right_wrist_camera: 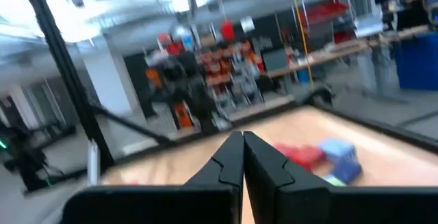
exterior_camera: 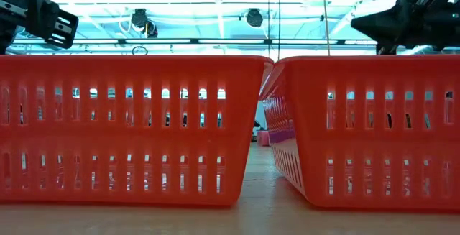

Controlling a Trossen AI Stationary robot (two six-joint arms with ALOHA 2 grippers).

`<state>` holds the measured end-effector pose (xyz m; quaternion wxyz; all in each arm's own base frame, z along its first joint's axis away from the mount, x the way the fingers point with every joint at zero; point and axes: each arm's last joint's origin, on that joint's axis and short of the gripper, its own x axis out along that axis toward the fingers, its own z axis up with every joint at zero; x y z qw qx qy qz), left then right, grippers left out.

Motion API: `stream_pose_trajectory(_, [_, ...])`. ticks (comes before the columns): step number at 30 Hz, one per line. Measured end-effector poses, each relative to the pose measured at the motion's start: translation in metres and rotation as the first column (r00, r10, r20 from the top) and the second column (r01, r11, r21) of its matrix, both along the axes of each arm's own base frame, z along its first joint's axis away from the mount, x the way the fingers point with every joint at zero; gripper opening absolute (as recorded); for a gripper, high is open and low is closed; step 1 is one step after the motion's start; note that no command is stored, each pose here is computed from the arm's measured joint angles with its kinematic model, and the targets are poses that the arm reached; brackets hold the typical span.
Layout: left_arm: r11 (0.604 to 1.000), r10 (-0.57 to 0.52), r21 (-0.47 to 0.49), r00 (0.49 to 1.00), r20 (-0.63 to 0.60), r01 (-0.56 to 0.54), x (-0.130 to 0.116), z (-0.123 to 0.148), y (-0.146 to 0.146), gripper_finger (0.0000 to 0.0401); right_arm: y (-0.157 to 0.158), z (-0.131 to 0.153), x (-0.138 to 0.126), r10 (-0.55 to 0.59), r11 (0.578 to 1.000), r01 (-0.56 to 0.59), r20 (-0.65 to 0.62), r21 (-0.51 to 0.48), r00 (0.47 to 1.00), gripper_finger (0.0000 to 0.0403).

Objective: Pick & Place Office items
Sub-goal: Put the blue charger adapter into the right red bin

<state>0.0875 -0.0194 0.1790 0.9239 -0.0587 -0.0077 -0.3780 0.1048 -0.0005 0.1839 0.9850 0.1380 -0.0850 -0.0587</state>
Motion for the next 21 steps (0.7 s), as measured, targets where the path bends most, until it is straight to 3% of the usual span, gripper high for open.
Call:
stream_pose_trajectory(11, [1.000, 0.000, 0.000, 1.000, 0.000, 0.000, 0.000, 0.000, 0.000, 0.0271, 0.001, -0.001, 0.016, 0.002, 1.000, -0.002, -0.022, -0.015, 1.000, 0.0026])
stream_pose_trajectory(16, [1.000, 0.000, 0.000, 1.000, 0.000, 0.000, 0.000, 0.000, 0.000, 0.0271, 0.001, -0.001, 0.026, -0.005, 1.000, 0.005, -0.007, -0.028, 1.000, 0.0091])
stream_pose_trajectory(21, [1.000, 0.000, 0.000, 1.000, 0.000, 0.000, 0.000, 0.000, 0.000, 0.0271, -0.001, -0.016, 0.037, -0.124, 0.992, 0.117, -0.151, -0.054, 0.981, 0.0179])
